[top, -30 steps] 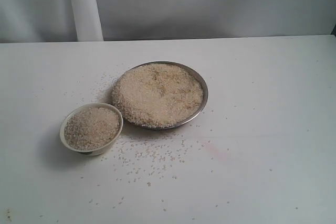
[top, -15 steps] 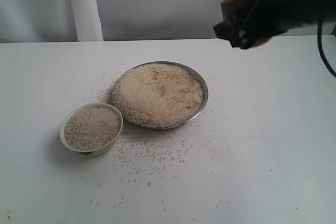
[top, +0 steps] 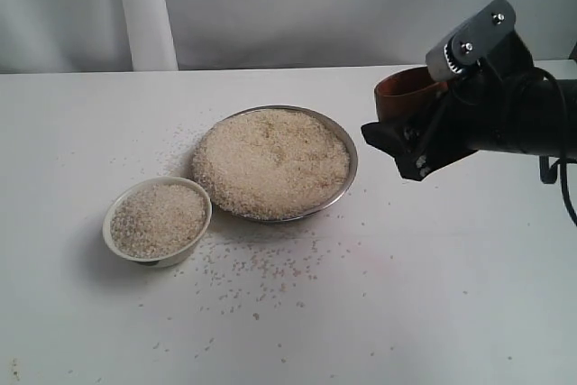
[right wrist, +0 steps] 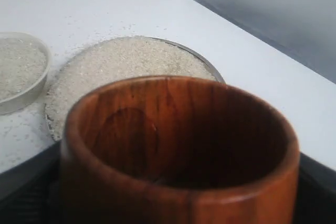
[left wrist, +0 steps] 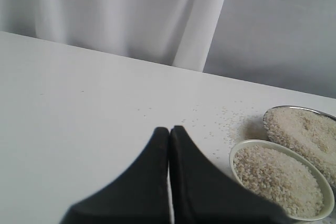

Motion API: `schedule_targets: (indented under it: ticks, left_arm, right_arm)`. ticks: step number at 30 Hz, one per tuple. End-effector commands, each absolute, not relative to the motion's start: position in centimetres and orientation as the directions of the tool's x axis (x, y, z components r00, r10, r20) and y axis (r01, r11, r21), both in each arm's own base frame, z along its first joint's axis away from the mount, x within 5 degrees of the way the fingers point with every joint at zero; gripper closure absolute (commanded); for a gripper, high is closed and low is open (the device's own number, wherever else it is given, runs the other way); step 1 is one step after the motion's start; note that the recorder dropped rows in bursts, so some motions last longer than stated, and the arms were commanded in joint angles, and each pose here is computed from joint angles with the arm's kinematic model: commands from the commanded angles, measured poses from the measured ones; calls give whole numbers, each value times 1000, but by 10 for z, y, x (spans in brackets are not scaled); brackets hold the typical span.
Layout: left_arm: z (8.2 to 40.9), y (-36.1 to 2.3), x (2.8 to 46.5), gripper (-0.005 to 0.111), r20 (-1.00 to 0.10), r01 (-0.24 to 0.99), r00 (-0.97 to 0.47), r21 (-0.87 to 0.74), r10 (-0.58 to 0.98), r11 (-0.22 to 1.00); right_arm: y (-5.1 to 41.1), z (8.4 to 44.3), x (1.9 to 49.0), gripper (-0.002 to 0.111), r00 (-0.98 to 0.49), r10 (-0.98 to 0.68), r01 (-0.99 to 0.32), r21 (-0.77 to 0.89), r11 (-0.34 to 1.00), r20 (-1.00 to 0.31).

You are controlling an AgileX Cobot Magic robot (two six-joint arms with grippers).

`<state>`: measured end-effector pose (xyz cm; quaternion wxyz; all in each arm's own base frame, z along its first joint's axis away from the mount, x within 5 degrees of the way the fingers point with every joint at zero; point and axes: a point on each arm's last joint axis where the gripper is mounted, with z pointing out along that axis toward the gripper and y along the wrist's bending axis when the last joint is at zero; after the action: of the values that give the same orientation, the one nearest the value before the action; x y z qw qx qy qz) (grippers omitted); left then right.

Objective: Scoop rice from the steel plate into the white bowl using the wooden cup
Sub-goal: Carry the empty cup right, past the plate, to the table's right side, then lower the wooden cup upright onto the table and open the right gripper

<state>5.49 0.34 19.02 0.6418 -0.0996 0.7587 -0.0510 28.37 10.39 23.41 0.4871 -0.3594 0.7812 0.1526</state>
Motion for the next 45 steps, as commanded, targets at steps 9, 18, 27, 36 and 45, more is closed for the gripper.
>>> schedule_targets:
  ticks: [9,18,27,36,45]
  left_arm:
    - [190,3,55,107,-963,-81,-156,-209,-220,974]
    - [190,3,55,107,-963,-81,-156,-209,-220,974]
    - [190,3,55,107,-963,-81,-156,-209,-220,974]
    - [190,3,55,107,-963,-81,-156,-209,-220,974]
    - [190,3,55,107,-963,-81,-156,-209,-220,974]
  right_arm:
    - [66,186,312,108,-421,-296,-681,83,728,-857]
    - [62,169,347,108,-429,-280,-690,111,715,-859]
    - [62,135,372,108,-464,-322,-708,128,694,-825]
    - [61,103,381,102,-517,-348,-699,151,699,-782]
    - [58,101,382,85,-522,-368,-690,127,712,-769]
